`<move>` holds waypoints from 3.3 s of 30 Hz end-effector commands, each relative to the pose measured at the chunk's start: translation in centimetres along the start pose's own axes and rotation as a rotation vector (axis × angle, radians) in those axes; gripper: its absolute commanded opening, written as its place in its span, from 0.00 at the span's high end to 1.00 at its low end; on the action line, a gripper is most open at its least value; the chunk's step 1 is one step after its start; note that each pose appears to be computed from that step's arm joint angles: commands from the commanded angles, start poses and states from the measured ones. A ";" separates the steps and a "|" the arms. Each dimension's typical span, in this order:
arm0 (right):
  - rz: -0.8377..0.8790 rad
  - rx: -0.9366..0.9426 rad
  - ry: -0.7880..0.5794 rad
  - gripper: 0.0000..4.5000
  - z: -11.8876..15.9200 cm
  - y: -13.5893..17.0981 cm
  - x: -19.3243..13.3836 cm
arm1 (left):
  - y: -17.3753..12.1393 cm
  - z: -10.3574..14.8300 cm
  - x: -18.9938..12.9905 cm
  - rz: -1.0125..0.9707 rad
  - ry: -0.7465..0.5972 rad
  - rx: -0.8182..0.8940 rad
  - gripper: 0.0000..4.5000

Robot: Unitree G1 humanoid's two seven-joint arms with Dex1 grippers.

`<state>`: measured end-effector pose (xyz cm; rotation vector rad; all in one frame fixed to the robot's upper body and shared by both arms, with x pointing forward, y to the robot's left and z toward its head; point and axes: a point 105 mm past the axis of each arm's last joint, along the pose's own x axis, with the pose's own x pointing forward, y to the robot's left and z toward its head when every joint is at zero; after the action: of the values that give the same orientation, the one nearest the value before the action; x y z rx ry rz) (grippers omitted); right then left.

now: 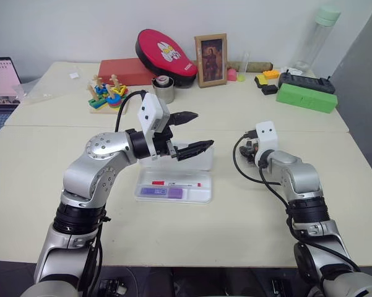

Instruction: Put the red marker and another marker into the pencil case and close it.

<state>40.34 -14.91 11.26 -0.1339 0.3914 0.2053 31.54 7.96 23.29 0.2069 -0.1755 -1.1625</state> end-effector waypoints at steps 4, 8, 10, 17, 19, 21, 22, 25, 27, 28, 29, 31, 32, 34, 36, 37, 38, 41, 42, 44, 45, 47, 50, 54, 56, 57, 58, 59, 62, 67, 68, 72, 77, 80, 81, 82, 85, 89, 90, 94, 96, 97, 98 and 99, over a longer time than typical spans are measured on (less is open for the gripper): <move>-0.047 0.002 -0.011 0.84 0.3 -1.1 -0.6 | 0.2 1.2 0.3 -0.003 -0.035 0.047 0.00; -0.037 0.003 -0.098 0.93 2.3 -1.7 -1.1 | 0.3 1.2 0.1 0.006 -0.036 0.049 0.00; 0.028 -0.056 -0.241 0.93 5.3 -1.3 -2.0 | 0.3 1.3 -0.3 0.010 -0.029 0.052 0.00; 0.763 -0.166 -0.560 0.93 10.6 7.0 -11.0 | -1.4 0.1 -4.5 -0.007 0.069 0.020 0.00; 0.918 -0.292 -0.481 0.93 8.5 9.4 -12.3 | -2.1 -1.4 -6.6 0.001 0.142 -0.013 0.00; 0.986 -0.347 -0.413 0.93 7.1 10.7 -12.5 | -2.6 -2.4 -8.1 0.011 0.196 -0.036 0.00; 1.012 -0.381 -0.359 0.93 5.9 11.6 -12.1 | -2.9 -3.0 -9.2 0.023 0.225 -0.057 0.00; 1.033 -0.468 -0.233 0.93 3.0 13.1 -10.7 | -3.7 -3.6 -11.0 0.046 0.273 -0.091 0.00; 1.040 -0.523 -0.163 0.93 1.1 13.9 -9.9 | -4.2 -3.7 -11.4 0.051 0.286 -0.098 0.00; 1.045 -0.538 -0.146 0.93 0.5 14.1 -9.7 | -4.3 -3.7 -11.5 0.052 0.288 -0.100 0.00; 1.052 -0.554 -0.129 0.93 0.0 14.3 -9.6 | -4.4 -3.7 -11.6 0.055 0.290 -0.101 0.00; 1.057 -0.581 -0.096 0.93 -1.0 14.6 -9.2 | -4.4 -3.7 -11.5 0.065 0.288 -0.100 0.00; 1.055 -0.589 -0.086 0.93 -1.3 14.7 -9.0 | -4.4 -3.6 -11.5 0.068 0.288 -0.099 0.00; 1.057 -0.601 -0.068 0.93 -1.8 14.8 -8.8 | -4.5 -3.6 -11.3 0.074 0.287 -0.095 0.00; 1.065 -0.608 -0.058 0.93 -2.0 14.8 -8.8 | -4.5 -3.6 -11.2 0.076 0.286 -0.093 0.00; 1.068 -0.610 -0.056 0.93 -2.1 14.8 -8.8 | -4.5 -3.6 -11.2 0.077 0.286 -0.092 0.00; 1.070 -0.614 -0.054 0.93 -2.1 14.8 -8.8 | -4.5 -3.6 -11.2 0.079 0.288 -0.091 0.00; 1.069 -0.619 -0.052 0.77 -2.1 14.6 -8.7 | -4.5 -3.5 -11.3 0.086 0.290 -0.087 0.00; 1.069 -0.619 -0.053 0.75 -2.1 14.6 -8.6 | -4.5 -3.5 -11.2 0.088 0.290 -0.087 0.00; 1.077 -0.605 -0.066 0.63 -1.7 14.6 -8.7 | -4.5 -3.4 -11.1 0.089 0.289 -0.086 0.00; 1.078 -0.601 -0.070 0.61 -1.6 14.7 -8.8 | -4.5 -3.4 -11.1 0.089 0.288 -0.086 0.00; 1.078 -0.599 -0.076 0.51 -1.4 14.7 -8.7 | -4.5 -3.5 -10.9 0.089 0.287 -0.085 0.00; 1.079 -0.599 -0.081 0.34 -1.2 14.7 -8.7 | -4.3 -3.5 -10.8 0.093 0.284 -0.082 0.00; 1.106 -0.580 -0.128 0.10 -0.2 14.8 -9.3 | -4.1 -3.1 -10.7 0.111 0.266 -0.078 0.00; 1.197 -0.460 -0.260 0.01 3.3 15.4 -11.3 | -3.5 -2.7 -10.8 0.156 0.239 -0.080 0.00; 1.222 -0.421 -0.306 0.01 4.5 15.5 -12.0 | -3.3 -2.5 -10.9 0.175 0.228 -0.082 0.00; 1.231 -0.372 -0.364 0.01 6.3 15.5 -12.4 | -3.0 -2.4 -10.9 0.200 0.213 -0.086 0.00; 1.228 -0.338 -0.405 0.01 7.8 15.4 -12.6 | -2.8 -2.3 -11.0 0.221 0.201 -0.092 0.00; 1.086 -0.274 -0.459 0.12 11.8 14.7 -10.3 | -1.6 -0.9 -11.4 0.327 0.115 -0.100 0.00; 0.814 -0.281 -0.372 0.38 13.6 13.8 -4.7 | -1.0 1.2 -12.8 0.447 0.010 -0.108 0.00; 0.766 -0.295 -0.341 0.42 13.5 13.7 -3.6 | -1.1 1.4 -13.0 0.457 0.006 -0.110 0.00; 0.731 -0.383 -0.277 0.61 12.1 14.0 -1.9 | -2.0 1.3 -13.3 0.464 0.020 -0.119 0.00; 0.856 -0.492 -0.244 0.90 10.3 15.5 -3.1 | -3.2 0.8 -13.4 0.440 0.059 -0.134 0.00; 0.960 -0.570 -0.223 0.99 8.7 16.3 -4.7 | -3.4 0.8 -13.7 0.441 0.065 -0.132 0.00; 0.975 -0.591 -0.213 0.99 8.3 16.4 -4.9 | -3.4 0.8 -13.8 0.438 0.073 -0.130 0.00; 0.991 -0.617 -0.205 0.99 7.8 16.6 -5.2 | -3.4 0.7 -13.9 0.436 0.084 -0.126 0.00; 1.059 -0.691 -0.207 0.99 6.5 17.2 -6.4 | -3.8 0.1 -14.0 0.414 0.123 -0.129 0.00; 1.113 -0.797 -0.160 0.99 4.0 17.7 -7.1 | -5.1 -0.6 -14.0 0.353 0.170 -0.156 0.00; 1.119 -0.834 -0.141 0.99 3.1 17.8 -7.0 | -5.5 -0.9 -14.0 0.336 0.187 -0.164 0.00; 1.115 -0.953 -0.068 0.99 -0.3 18.2 -6.6 | -6.0 -1.8 -14.3 0.315 0.238 -0.171 0.00; 1.092 -1.009 -0.019 0.99 -1.9 18.1 -6.1 | -6.0 -1.9 -14.4 0.317 0.241 -0.167 0.00; 1.086 -1.024 -0.002 0.99 -2.6 18.0 -5.9 | -6.0 -1.9 -14.4 0.317 0.242 -0.165 0.00; 1.082 -1.031 0.007 0.99 -2.9 18.0 -5.8 | -6.0 -1.9 -14.4 0.316 0.242 -0.164 0.00; 1.080 -1.030 0.017 0.99 -3.2 18.0 -5.7 | -6.1 -1.9 -14.4 0.315 0.241 -0.164 0.00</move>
<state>30.48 1.69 11.84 -0.8970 0.2042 1.4635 21.33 19.50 18.90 0.1290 0.1266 -0.8053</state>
